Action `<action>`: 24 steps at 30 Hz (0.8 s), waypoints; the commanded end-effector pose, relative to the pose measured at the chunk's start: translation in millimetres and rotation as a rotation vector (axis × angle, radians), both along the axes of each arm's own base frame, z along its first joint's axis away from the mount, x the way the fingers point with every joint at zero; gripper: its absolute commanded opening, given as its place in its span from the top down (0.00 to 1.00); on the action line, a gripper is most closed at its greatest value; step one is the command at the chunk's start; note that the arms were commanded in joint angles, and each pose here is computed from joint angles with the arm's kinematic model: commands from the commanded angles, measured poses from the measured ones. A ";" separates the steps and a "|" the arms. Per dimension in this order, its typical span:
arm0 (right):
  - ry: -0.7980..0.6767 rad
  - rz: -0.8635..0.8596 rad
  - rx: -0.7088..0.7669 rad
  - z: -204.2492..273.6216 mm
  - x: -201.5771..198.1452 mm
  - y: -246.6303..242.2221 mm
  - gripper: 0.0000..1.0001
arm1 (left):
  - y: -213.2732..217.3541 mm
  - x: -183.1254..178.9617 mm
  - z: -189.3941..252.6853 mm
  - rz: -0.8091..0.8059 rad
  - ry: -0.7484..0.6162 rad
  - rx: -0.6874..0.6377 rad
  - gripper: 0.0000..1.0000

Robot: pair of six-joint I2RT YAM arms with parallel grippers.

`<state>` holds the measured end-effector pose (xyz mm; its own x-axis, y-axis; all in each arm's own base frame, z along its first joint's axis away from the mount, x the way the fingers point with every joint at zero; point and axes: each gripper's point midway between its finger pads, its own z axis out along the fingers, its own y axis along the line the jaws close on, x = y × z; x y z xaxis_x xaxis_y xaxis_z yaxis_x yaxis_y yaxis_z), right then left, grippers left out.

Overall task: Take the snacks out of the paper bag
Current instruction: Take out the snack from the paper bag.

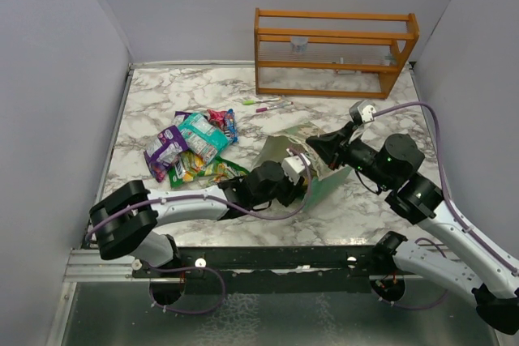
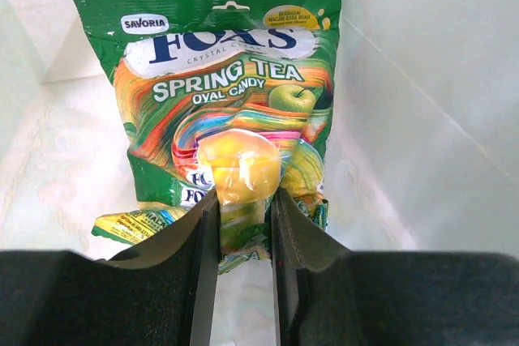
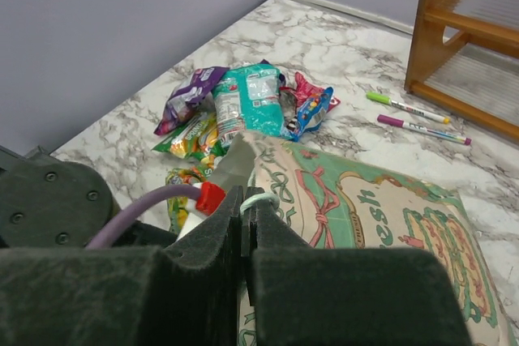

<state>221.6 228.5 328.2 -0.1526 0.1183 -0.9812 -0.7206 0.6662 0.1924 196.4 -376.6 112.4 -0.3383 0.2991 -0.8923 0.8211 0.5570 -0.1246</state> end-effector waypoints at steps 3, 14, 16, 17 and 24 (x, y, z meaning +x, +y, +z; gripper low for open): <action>-0.052 -0.011 0.035 18.4 0.4 -2.0 0.98 | 20.8 1.5 3.1 0.049 -0.057 0.035 1.00; -0.054 -0.126 0.005 18.4 5.7 -25.3 0.98 | 38.0 -10.9 80.7 0.021 -0.145 -0.108 1.00; -0.052 -0.152 -0.003 15.2 7.2 -30.3 0.98 | 46.3 -15.3 110.1 0.004 -0.194 -0.145 1.00; -0.051 -0.168 -0.010 13.5 8.5 -33.3 0.98 | 51.3 -18.3 125.9 -0.005 -0.219 -0.167 1.00; -0.056 -0.251 -0.053 8.5 14.6 -49.2 0.98 | 97.8 -28.3 224.1 0.051 -0.379 -0.341 1.00</action>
<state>230.6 196.7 335.3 -0.0938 0.1224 -0.9880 -0.6098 0.7774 0.1542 168.6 -303.7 272.9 -0.0945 0.0682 -0.9932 0.8421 0.5377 -0.0433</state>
